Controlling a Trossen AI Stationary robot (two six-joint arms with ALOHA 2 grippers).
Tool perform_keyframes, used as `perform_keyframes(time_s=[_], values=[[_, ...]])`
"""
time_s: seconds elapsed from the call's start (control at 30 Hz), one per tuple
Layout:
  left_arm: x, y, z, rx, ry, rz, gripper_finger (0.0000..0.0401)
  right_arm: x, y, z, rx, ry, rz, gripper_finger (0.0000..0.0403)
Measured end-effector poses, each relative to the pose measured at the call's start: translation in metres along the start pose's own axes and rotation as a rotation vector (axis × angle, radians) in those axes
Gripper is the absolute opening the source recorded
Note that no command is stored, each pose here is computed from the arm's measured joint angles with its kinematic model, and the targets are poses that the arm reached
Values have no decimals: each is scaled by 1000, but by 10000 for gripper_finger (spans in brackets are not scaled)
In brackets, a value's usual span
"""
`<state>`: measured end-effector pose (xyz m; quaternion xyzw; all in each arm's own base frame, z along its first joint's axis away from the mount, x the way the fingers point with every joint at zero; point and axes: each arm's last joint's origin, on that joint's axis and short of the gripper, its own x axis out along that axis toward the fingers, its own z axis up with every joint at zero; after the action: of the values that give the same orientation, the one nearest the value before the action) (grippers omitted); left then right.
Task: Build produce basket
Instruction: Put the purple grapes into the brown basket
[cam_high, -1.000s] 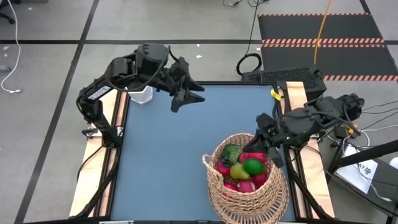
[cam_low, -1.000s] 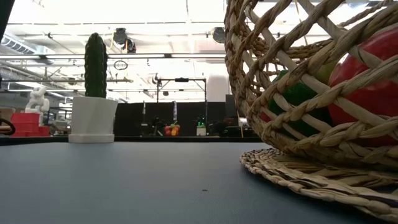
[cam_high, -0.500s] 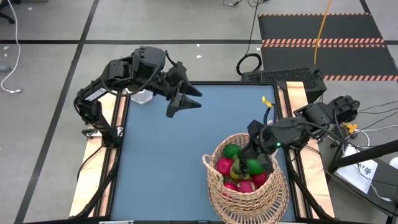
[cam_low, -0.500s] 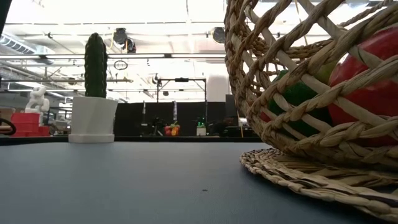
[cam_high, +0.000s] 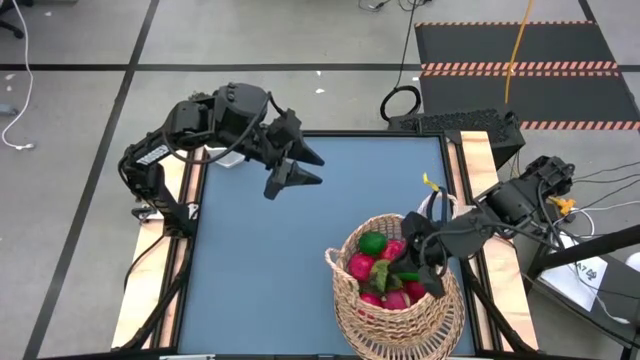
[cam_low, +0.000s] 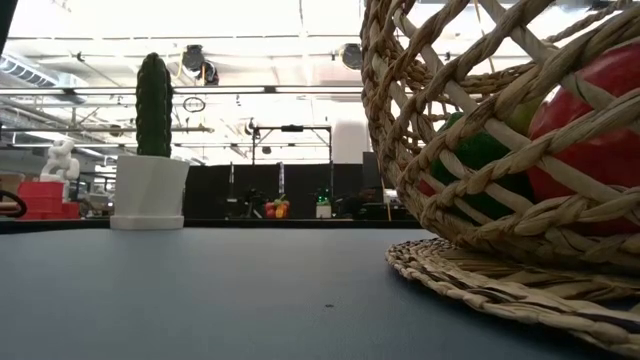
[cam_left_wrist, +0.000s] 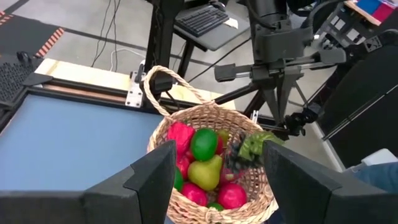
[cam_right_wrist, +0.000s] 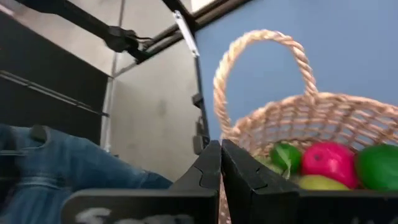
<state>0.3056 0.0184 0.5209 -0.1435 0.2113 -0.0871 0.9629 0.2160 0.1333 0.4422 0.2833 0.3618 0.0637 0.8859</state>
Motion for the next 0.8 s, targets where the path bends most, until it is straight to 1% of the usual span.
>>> perform_keyframes(time_s=[0.23, 0.5, 0.6, 0.8], values=[[0, 0, 0, -9, -2, -1, 239, 19, -6, -11, 15, 26, -36, 0], [0, 0, 1, -24, -8, -2, 239, 46, -12, -21, 21, 14, -2, 0], [0, 0, 1, -26, -8, -2, 239, 54, -18, -28, 38, 58, -7, 0], [0, 0, 1, -26, -8, -2, 239, 64, -27, -42, 80, 192, 3, 0]])
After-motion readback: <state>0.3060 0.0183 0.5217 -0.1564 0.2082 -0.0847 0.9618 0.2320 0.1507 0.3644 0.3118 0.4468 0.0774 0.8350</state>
